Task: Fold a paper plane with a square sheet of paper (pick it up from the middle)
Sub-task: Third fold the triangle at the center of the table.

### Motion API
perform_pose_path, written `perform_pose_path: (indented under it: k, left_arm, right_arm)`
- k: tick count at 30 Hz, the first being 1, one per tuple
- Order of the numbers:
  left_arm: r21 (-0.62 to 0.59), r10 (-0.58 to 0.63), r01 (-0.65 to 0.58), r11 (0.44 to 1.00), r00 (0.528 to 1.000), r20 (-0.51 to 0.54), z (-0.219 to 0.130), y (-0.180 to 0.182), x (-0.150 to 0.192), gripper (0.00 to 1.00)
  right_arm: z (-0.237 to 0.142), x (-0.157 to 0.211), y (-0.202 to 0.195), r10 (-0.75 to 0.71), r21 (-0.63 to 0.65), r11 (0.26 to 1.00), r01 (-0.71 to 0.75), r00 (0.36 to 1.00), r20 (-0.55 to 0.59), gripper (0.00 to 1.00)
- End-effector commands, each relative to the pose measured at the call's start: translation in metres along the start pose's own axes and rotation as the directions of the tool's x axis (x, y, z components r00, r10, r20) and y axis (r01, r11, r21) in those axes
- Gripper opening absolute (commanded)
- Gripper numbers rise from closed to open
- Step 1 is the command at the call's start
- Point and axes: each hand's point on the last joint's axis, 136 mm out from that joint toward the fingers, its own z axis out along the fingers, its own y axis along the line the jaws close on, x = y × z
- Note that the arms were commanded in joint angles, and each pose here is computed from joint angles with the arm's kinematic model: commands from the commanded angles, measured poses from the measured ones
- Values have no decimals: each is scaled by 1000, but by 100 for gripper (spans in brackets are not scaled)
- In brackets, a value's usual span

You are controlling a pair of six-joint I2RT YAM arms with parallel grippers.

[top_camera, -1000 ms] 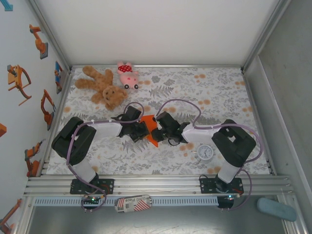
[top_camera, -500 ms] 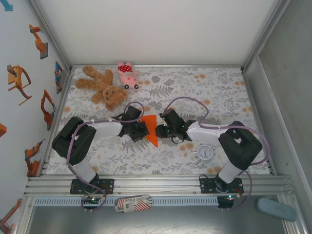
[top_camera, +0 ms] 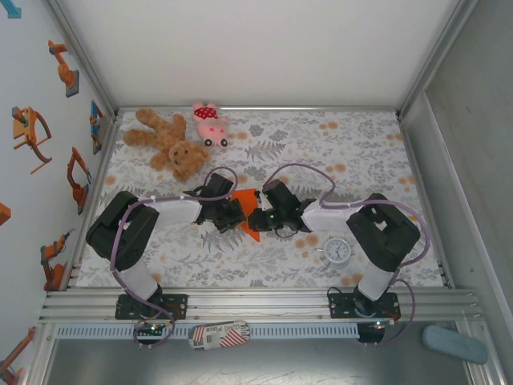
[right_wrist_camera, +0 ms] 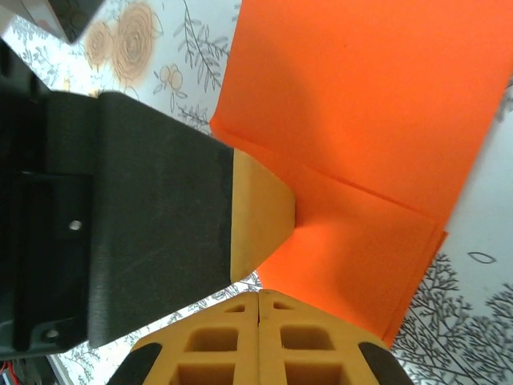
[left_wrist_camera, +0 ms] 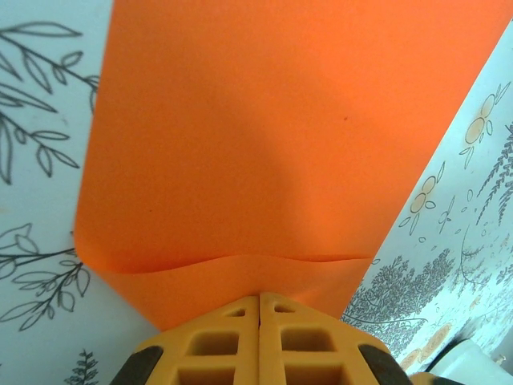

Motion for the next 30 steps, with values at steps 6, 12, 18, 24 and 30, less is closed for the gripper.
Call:
perform_pose_path:
  k: [6,12,18,24,30]
  left_arm:
    - [-71,-10,9,997,1000,-12,5,16,2,2]
    - [-72,-6,5,997,1000,-11,4,16,1,2]
    - [-61,5,-6,998,1000,-12,1,11,-1,2]
    - [36,113,-114,993,993,31,-24,-24,-12,3]
    - [90,236,-241,966,970,63,-37,-33,-7,2]
  right_arm:
    - [15,12,-2,17,-27,999,-19,998,-61,0]
    - [18,21,-14,22,8,1000,-21,996,-85,0]
    - [19,26,-21,23,34,999,-20,995,-97,0]
    - [18,29,-28,33,69,997,-26,994,-105,0]
    - [19,32,-35,51,102,994,-39,992,-116,0]
